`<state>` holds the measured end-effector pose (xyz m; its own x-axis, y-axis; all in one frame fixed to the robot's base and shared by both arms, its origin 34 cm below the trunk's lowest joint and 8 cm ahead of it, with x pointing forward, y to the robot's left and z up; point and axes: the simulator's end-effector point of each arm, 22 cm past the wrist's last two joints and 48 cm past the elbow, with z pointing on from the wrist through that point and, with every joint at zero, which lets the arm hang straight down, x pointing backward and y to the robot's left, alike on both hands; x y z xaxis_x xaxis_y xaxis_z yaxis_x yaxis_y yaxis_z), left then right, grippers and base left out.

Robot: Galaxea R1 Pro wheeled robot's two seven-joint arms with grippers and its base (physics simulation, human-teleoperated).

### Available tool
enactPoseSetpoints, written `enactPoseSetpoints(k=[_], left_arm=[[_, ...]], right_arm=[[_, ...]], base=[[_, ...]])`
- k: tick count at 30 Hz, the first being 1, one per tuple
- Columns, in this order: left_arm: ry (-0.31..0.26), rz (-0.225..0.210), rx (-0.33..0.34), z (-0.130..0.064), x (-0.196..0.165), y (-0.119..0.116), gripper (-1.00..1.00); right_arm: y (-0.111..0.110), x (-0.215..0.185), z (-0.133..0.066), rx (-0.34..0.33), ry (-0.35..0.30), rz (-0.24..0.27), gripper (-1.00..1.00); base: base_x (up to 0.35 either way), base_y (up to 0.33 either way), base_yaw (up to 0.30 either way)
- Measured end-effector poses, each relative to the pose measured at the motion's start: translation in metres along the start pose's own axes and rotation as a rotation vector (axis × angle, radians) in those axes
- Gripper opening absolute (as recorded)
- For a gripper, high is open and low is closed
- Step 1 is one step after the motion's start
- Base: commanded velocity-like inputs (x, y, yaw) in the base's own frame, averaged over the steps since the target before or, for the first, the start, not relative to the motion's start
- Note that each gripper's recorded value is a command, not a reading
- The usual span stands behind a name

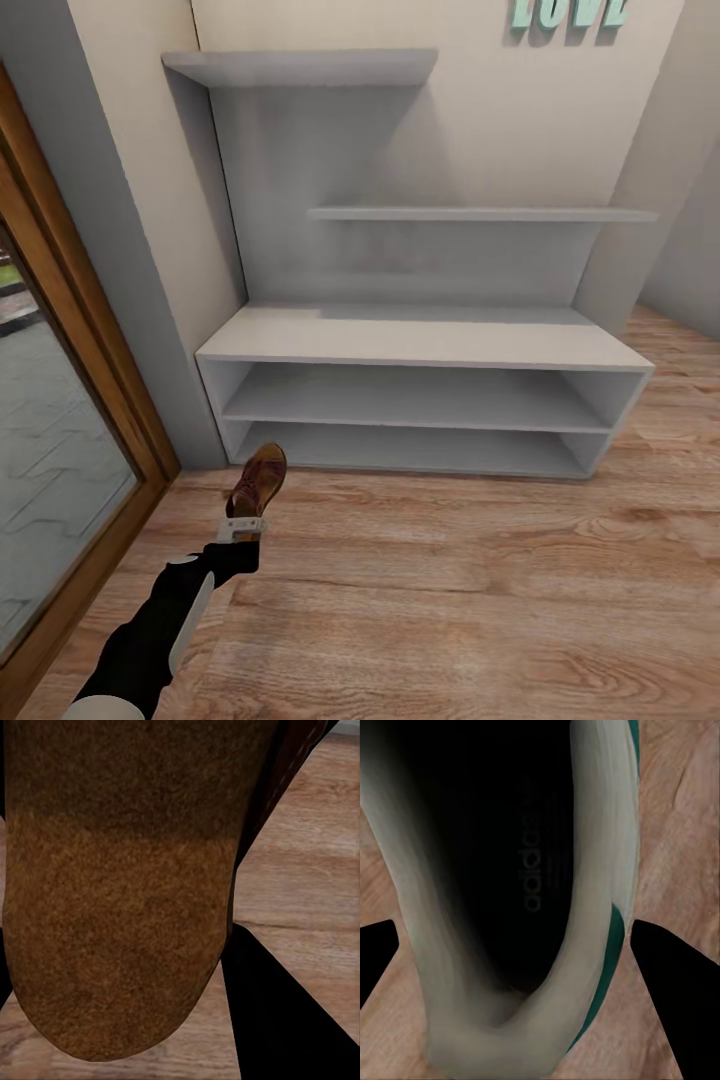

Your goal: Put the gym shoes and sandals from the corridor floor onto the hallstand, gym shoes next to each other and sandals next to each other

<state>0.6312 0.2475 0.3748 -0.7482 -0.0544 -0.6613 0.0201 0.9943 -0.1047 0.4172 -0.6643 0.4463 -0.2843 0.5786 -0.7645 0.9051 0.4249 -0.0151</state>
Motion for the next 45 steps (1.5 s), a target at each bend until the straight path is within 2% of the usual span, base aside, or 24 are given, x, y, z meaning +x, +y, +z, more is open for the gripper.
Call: enactPoseSetpoints(k=[2, 5, 8, 11, 14, 17, 19, 22, 26, 28, 31, 37, 45], left_arm=[[0.000, 0.000, 0.002, 0.000, 0.000, -0.001, -1.00], [0.002, 0.001, 0.004, 0.000, 0.001, -0.003, -1.00], [0.021, -0.002, 0.009, 0.003, 0.009, -0.005, -1.00], [0.074, 0.000, 0.028, 0.009, 0.033, -0.018, -1.00], [0.096, 0.005, 0.050, 0.012, 0.042, -0.036, -1.00], [0.084, 0.003, 0.071, 0.013, 0.030, -0.053, -1.00], [0.073, 0.005, 0.074, 0.014, 0.020, -0.056, -1.00], [0.107, 0.004, 0.077, 0.014, 0.017, -0.059, -1.00], [0.151, 0.005, 0.077, 0.012, 0.013, -0.060, -1.00], [0.147, 0.007, 0.075, 0.011, 0.006, -0.059, -1.00], [0.129, 0.010, 0.074, 0.008, -0.004, -0.058, -1.00], [0.125, 0.010, 0.072, 0.008, -0.006, -0.057, -1.00], [0.125, 0.011, 0.074, 0.008, -0.005, -0.058, -1.00]], right_arm=[[-0.041, -0.014, 0.003, 0.065, -0.016, 0.073, -1.00], [-0.068, -0.019, 0.004, 0.106, -0.021, 0.128, -1.00], [-0.088, -0.044, 0.004, 0.144, -0.060, 0.116, -1.00], [-0.114, -0.097, 0.000, 0.193, -0.143, 0.075, -1.00], [-0.132, -0.144, -0.005, 0.222, -0.212, 0.055, -1.00], [-0.141, -0.161, -0.009, 0.234, -0.238, 0.054, -1.00], [-0.142, -0.163, -0.009, 0.236, -0.241, 0.054, -1.00], [-0.144, -0.166, -0.010, 0.246, -0.245, 0.046, -1.00], [-0.154, -0.169, -0.014, 0.299, -0.256, -0.014, -1.00], [-0.161, -0.171, -0.017, 0.345, -0.265, -0.066, -1.00], [-0.166, -0.173, -0.020, 0.379, -0.271, -0.104, -1.00], [-0.168, -0.174, -0.021, 0.389, -0.271, -0.114, -1.00], [-0.168, -0.174, -0.021, 0.387, -0.272, -0.109, -1.00]], base=[[0.000, 0.000, 0.000], [0.000, 0.000, 0.000], [0.000, 0.000, 0.000], [0.000, 0.000, 0.000], [0.000, 0.000, 0.000], [0.000, 0.000, 0.000], [0.000, 0.000, 0.000], [0.000, 0.000, 0.000], [0.000, 0.000, 0.000], [0.000, 0.000, 0.000], [0.000, 0.000, 0.000], [0.102, -0.097, 0.000], [0.064, -0.317, 0.000]])
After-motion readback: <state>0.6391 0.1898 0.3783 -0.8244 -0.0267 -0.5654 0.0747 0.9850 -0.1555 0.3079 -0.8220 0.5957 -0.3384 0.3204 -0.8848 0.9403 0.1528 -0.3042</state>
